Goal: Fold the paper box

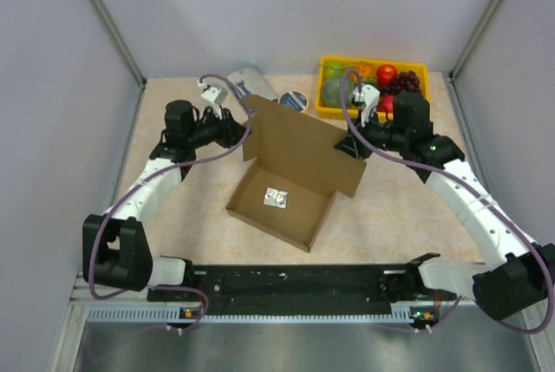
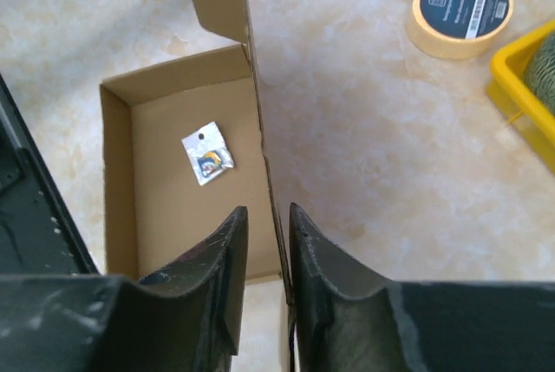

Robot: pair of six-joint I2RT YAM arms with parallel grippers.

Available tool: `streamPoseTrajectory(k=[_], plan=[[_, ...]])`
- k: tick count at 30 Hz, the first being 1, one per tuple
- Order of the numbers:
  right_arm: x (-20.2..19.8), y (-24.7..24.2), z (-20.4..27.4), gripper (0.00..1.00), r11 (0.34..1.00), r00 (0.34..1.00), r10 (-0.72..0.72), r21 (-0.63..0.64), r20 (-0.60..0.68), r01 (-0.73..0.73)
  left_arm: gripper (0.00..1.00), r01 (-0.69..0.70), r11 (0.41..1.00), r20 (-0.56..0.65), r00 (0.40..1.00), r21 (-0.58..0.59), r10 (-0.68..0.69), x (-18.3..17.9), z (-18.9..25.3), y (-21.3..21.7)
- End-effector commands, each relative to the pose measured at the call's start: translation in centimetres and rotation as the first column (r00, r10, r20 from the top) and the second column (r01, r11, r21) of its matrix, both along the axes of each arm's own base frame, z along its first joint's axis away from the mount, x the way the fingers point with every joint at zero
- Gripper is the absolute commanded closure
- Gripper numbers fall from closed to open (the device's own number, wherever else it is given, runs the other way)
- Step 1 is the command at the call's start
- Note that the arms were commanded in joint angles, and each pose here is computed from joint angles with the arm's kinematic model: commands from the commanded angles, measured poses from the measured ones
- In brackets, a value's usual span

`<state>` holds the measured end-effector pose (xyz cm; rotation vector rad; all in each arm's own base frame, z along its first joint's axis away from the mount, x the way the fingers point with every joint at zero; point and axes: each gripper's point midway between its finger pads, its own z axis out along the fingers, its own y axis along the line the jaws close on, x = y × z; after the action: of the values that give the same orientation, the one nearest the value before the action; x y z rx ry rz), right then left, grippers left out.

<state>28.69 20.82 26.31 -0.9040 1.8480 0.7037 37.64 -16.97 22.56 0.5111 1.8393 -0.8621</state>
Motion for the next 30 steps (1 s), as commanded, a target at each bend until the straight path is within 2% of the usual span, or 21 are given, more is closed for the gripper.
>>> streamPoseTrajectory(k=[1,2,3,4,6,8,11,12,14,16,18,20,21,23,24,25,26,27,29,30], plan=[[0.8,-0.5,2.7,0.64,0.978,0.983,-0.165,0.114,-0.084,0.174,0.81,-0.098,0.995,0.115,0.988,-0.036,0.101,-0.8,2.3,-1.0],[1.2,-1.3,2.6,0.54,0.962,0.965,-0.240,0.109,-0.107,0.251,0.92,-0.115,0.993,0.123,0.985,-0.031,0.118,-1.0,2.6,-1.1],[1.2,-2.3,1.7,0.46,0.938,0.933,-0.321,0.082,-0.164,0.337,0.98,-0.107,0.994,0.135,0.985,-0.012,0.108,-1.5,2.5,-1.9],[1.4,-3.8,1.4,0.37,0.909,0.901,-0.404,0.041,-0.159,0.415,1.00,-0.159,0.987,0.140,0.978,0.013,0.156,-1.2,2.0,-1.5],[1.0,-5.4,0.8,0.32,0.878,0.866,-0.475,-0.010,-0.155,0.479,1.00,-0.175,0.984,0.168,0.971,0.026,0.168,-1.9,2.3,-1.9],[0.0,-6.2,0.2,0.25,0.878,0.867,-0.477,-0.038,-0.140,0.477,1.00,-0.205,0.978,0.181,0.963,0.024,0.198,-2.5,1.9,-1.4],[-0.3,-8.2,-1.2,0.21,0.839,0.832,-0.544,-0.104,-0.111,0.535,1.00,-0.235,0.972,0.197,0.954,0.020,0.227,-3.0,1.6,-0.8],[-0.3,-9.2,-1.5,0.20,0.810,0.804,-0.585,-0.115,-0.104,0.575,1.00,-0.238,0.971,0.193,0.954,0.026,0.229,-3.2,1.2,-0.7],[-0.8,-10.2,-1.1,0.17,0.795,0.789,-0.606,-0.087,-0.100,0.600,1.00,-0.233,0.972,0.203,0.953,0.024,0.224,-3.4,1.5,-0.6],[-1.1,-10.8,-0.4,0.15,0.798,0.790,-0.602,-0.046,-0.116,0.601,1.00,-0.233,0.972,0.207,0.953,0.025,0.223,-3.5,1.5,-0.6],[-1.6,-10.5,0.6,0.12,0.831,0.826,-0.556,-0.021,-0.091,0.556,1.00,-0.226,0.974,0.199,0.956,0.025,0.216,-3.5,1.5,-0.7],[-1.0,-10.1,1.1,0.08,0.868,0.868,-0.496,-0.041,-0.018,0.495,1.00,-0.206,0.978,0.200,0.960,0.023,0.198,-3.7,1.4,-1.1],[0.1,-9.8,0.0,0.07,0.885,0.885,-0.465,-0.063,-0.037,0.462,1.00,-0.203,0.979,0.197,0.961,0.024,0.194,-3.7,1.2,-1.1],[2.1,-10.1,-0.5,0.11,0.890,0.888,-0.454,-0.076,-0.071,0.449,1.00,-0.194,0.981,0.185,0.965,0.022,0.186,-3.7,0.8,-1.3],[2.9,-8.8,-0.9,0.18,0.928,0.918,-0.372,-0.024,-0.134,0.373,1.00,-0.184,0.983,0.182,0.967,0.017,0.178,-3.7,0.8,-1.5],[3.5,-9.3,-1.0,0.20,0.932,0.925,-0.357,0.012,-0.134,0.361,1.00,-0.179,0.984,0.172,0.970,0.020,0.173,-3.7,0.5,-1.6],[3.8,-9.1,-1.1,0.20,0.942,0.939,-0.330,0.024,-0.095,0.334,1.00,-0.172,0.985,0.169,0.972,0.028,0.165,-3.7,0.3,-1.7],[4.9,-9.0,0.1,0.18,0.945,0.946,-0.323,0.062,0.008,0.322,1.00,-0.170,0.985,0.169,0.972,0.030,0.163,-3.7,0.4,-1.7],[4.7,-9.0,-0.5,0.15,0.944,0.945,-0.321,0.100,0.062,0.314,1.00,-0.163,0.986,0.157,0.975,0.038,0.156,-3.7,0.1,-1.8],[4.5,-8.0,0.1,0.13,0.958,0.959,-0.263,0.147,0.101,0.247,1.00,-0.156,0.987,0.156,0.977,0.036,0.149,-3.8,0.1,-1.9]])
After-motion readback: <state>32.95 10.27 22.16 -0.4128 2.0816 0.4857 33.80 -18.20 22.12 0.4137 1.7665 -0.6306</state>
